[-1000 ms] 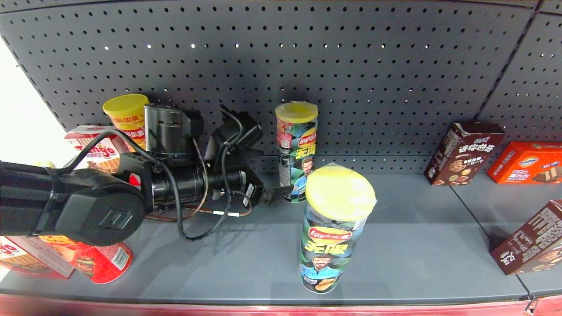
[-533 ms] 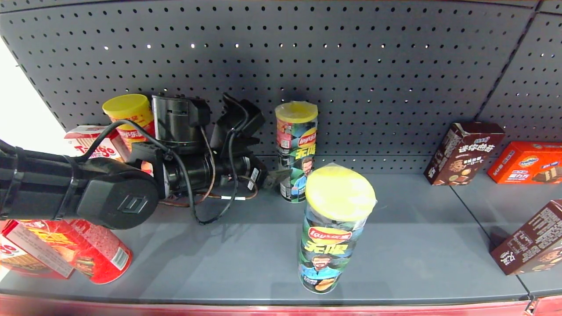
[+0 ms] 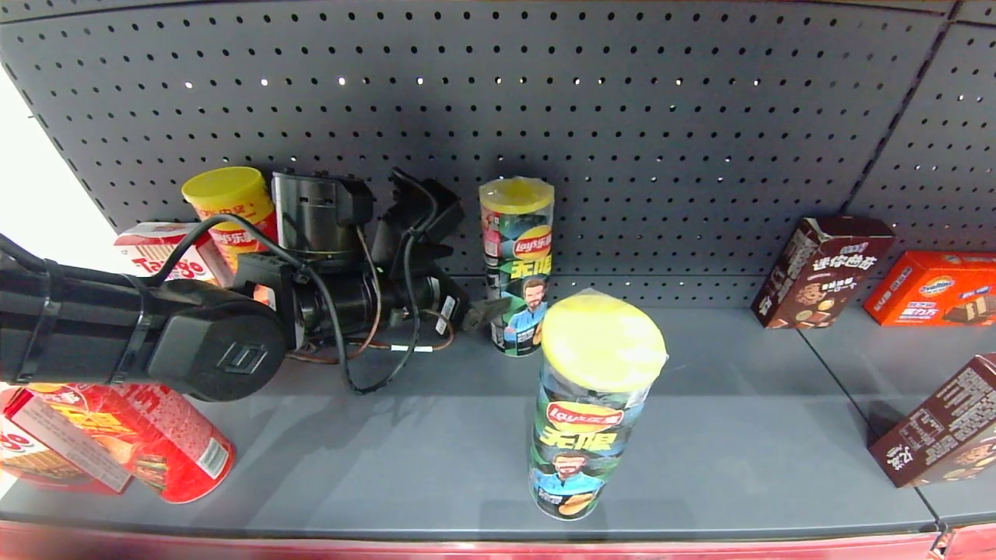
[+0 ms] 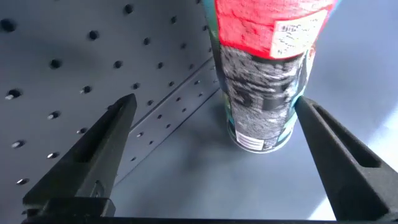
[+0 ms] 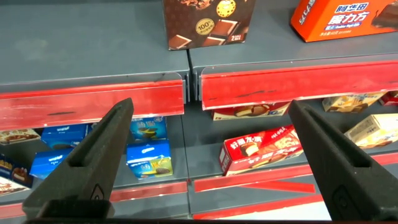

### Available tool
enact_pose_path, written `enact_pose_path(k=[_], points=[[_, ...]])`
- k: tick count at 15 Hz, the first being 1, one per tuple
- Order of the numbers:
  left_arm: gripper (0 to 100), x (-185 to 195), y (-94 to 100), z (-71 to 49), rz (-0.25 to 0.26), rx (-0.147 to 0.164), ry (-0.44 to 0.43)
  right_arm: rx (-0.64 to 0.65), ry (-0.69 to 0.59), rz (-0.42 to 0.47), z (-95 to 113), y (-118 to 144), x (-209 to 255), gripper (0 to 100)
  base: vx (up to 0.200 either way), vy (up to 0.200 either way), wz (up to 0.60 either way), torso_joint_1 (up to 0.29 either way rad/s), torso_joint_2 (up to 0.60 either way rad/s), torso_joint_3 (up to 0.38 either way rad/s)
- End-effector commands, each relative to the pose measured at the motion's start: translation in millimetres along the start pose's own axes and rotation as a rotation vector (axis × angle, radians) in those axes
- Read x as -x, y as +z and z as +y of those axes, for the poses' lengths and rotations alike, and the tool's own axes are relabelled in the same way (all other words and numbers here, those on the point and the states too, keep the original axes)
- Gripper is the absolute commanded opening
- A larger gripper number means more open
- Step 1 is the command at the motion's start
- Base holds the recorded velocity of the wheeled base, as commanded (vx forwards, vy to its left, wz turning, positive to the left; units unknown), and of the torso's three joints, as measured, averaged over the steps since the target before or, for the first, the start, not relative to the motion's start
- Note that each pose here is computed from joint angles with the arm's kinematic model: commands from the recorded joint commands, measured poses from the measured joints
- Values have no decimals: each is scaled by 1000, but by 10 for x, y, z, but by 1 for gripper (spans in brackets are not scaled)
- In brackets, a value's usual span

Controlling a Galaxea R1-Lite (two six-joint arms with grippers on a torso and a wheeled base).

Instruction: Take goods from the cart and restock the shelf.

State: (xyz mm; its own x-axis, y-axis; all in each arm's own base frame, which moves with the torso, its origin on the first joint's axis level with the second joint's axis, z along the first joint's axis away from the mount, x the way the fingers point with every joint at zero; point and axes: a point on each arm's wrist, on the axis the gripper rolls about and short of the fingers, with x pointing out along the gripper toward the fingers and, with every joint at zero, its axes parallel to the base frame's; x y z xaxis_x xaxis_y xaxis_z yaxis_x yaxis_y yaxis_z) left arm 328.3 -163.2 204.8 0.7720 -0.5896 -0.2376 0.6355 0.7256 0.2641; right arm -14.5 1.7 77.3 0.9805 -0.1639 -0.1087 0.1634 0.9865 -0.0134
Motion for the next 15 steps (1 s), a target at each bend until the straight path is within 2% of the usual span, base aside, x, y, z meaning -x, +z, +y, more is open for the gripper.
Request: enact_pose_path(k=[1,2,3,8,13,15], points=[[100,4,-8,13,2,2,3,1,1,1,0,1,-1,100,0,0,0,0,0,0],[100,4,-8,13,2,2,3,1,1,1,0,1,-1,100,0,0,0,0,0,0],[100,23,-30,80,7,5,22,1,1,1,0,1,-1,100,0,0,0,0,0,0],[100,37,-57,135,13,11,37,1,0,2,0,1,-1,100,0,0,0,0,0,0],[100,204,-69,83,-29,-4,53,1,1,1,0,1,-1,100,0,0,0,0,0,0],[100,282,-85,64,-15,-4,79,1,1,1,0,1,-1,100,0,0,0,0,0,0]])
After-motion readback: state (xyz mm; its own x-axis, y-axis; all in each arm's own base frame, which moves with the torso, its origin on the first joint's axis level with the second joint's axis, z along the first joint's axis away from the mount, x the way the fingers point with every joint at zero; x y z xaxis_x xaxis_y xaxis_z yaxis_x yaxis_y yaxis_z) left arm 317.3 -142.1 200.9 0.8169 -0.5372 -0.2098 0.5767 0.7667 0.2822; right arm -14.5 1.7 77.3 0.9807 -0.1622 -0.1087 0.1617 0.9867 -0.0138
